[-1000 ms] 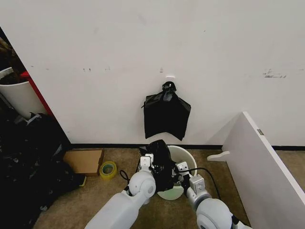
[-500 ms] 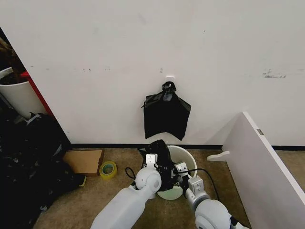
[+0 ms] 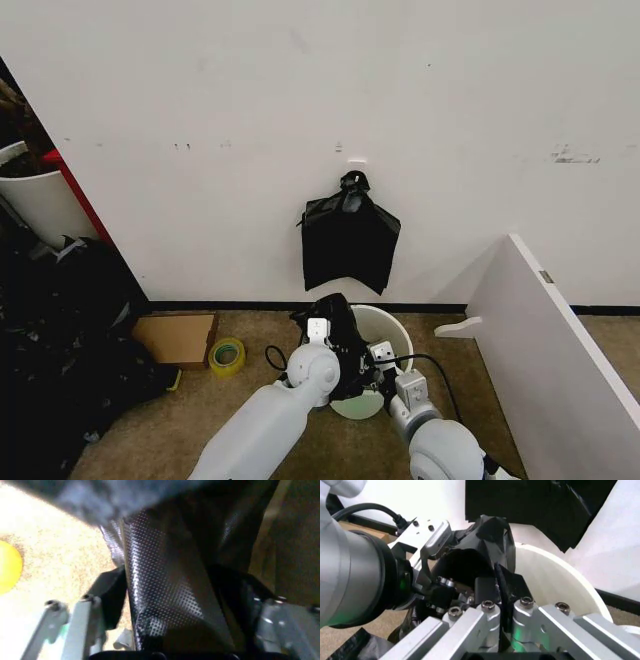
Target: Place the garbage bag over the trash bin.
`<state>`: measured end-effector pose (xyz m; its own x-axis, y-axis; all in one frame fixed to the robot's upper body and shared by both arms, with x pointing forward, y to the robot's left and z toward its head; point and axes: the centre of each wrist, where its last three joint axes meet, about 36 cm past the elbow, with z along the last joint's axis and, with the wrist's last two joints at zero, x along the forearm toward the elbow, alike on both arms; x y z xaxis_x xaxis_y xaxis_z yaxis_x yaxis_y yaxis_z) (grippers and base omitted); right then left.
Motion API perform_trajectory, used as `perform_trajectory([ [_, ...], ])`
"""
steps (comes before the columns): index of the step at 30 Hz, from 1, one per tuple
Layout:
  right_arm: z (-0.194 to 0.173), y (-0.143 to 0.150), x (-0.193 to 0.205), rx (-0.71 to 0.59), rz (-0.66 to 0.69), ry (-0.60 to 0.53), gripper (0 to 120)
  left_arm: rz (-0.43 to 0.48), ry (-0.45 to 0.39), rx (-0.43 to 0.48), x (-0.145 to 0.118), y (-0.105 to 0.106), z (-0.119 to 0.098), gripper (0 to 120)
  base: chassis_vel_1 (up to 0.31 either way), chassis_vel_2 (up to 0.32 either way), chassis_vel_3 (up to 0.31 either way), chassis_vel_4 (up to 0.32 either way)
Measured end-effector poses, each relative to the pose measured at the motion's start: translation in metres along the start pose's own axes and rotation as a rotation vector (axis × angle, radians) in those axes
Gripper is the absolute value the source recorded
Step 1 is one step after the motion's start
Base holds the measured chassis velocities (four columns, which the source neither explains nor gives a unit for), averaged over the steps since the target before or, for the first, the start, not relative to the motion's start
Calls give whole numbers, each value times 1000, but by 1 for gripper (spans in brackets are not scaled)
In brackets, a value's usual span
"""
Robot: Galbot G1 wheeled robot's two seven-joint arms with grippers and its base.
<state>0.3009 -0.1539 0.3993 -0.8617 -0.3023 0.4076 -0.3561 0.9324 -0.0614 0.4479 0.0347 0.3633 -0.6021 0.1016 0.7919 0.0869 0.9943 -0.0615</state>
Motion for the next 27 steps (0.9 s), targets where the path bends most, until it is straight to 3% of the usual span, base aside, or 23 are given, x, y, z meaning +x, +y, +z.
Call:
perform_trajectory([
  [6,1,1,-1,-1,-2,0,0,-11,10,-32,-1,-2,-3,43,0,0,0,0],
  [8,1,2,0,0,-5,1,0,-24,11,-44,-1,-1,-3,31,0,0,0,0],
  [12,1,2,0,-2,-2,1,0,-34,11,-52,-1,1,-2,23,0,0,0,0],
  [13,1,2,0,-3,0,0,0,-39,9,-56,-1,3,-2,15,0,0,0,0],
  [16,1,1,0,-5,5,-4,0,-41,5,-59,0,5,-1,5,0,0,0,0],
  [20,1,0,0,-11,11,-10,0,-45,-4,-58,2,7,-2,4,0,0,0,0],
  [27,-2,-5,2,-47,52,-24,0,-81,-67,-38,8,34,-1,4,0,0,0,0],
])
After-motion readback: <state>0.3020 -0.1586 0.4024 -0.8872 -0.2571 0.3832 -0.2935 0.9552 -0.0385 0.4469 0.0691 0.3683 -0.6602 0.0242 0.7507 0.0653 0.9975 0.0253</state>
